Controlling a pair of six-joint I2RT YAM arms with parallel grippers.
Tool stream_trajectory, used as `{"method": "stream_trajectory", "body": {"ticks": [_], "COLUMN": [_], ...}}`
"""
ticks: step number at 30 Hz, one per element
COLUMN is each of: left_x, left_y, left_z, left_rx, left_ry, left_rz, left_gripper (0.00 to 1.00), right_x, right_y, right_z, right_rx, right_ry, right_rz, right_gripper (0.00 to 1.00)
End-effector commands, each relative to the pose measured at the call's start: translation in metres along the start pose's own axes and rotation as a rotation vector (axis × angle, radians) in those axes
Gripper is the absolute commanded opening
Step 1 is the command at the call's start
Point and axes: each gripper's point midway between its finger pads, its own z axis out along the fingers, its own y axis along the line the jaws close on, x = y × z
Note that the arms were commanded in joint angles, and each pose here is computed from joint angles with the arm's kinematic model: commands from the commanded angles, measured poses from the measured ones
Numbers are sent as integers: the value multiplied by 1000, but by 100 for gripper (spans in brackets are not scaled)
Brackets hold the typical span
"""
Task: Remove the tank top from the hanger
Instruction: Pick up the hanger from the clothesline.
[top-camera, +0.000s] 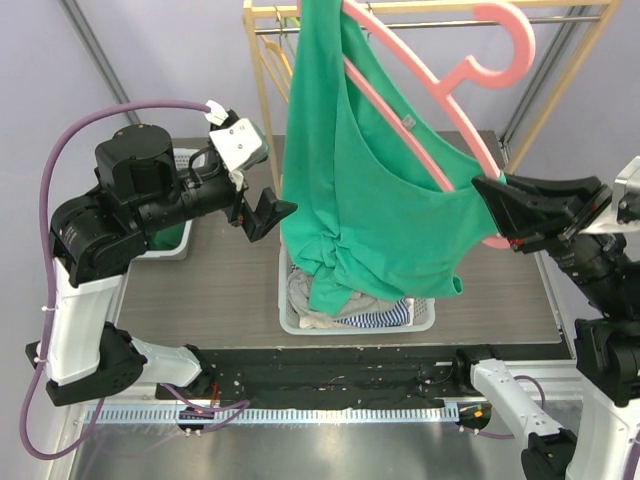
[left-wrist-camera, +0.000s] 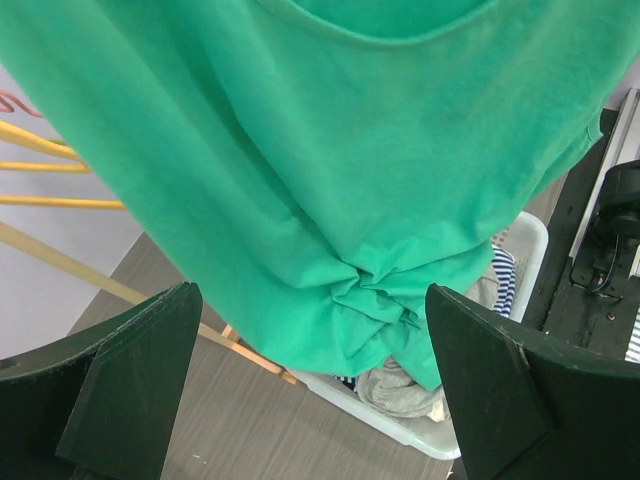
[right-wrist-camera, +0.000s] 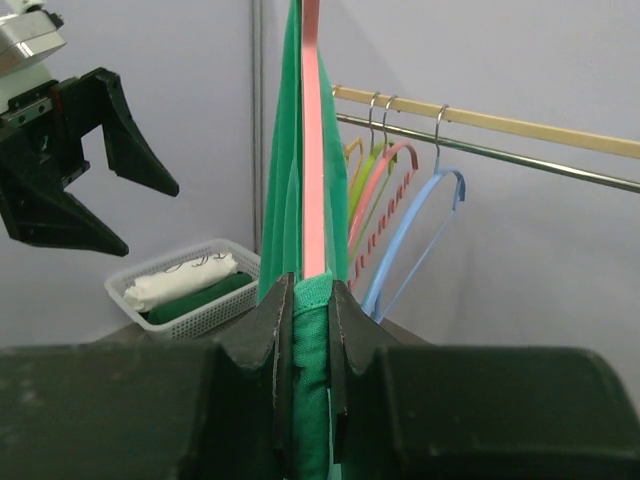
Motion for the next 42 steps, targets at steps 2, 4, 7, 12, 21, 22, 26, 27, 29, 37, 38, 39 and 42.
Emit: {"method": "stream_trajectory", "body": {"ticks": [2,4,7,12,21,22,26,27,29,37,38,39,42], "left_x": [-10,-9,-9,-10,-9,-9,-10,-10,-12,-14,-12,-12,-10], "left_y": [-1,-1,0,-1,0,0,-2,-3,-4,-2,-2,-1,0], "left_z": [-9,-10,-10,-8,-5,-5,-2,-2,-1,-11,-11,-13,-18], "left_rx": [2,0,-3,2,2,5,17,20,27,13,11,3,-7], "left_ry": [-46,-45,-45,-44,-38,-40,-41,-41,-48,-58,-53,-52,-51], "left_rz": [3,6,6,4,9,11,11,9,7,16,18,21,41], "left_gripper": [100,100,100,100,100,100,100,100,100,100,100,100,100], "right_x": [4,1,10,12,-42,-52,-63,-60,-50,-25,-22,-23,-18], "right_y": [16,21,26,38,58,57,49,45,34,3,0,-1,17], "right_z": [-18,-30,-41,-52,-90,-98,-116,-111,-103,-40,-31,-28,-22], "right_rx": [-55,-43,-52,-93,-106,-87,-33,-24,2,6,1,-8,-146], "right_ry": [-34,-58,-45,-22,-127,-156,-180,-156,-100,30,46,46,64], "right_rz": [-75,-104,-143,-198,-230,-230,-219,-210,-211,-289,-303,-334,-376], "right_gripper": [1,1,1,1,1,1,1,1,1,1,1,1,1]}}
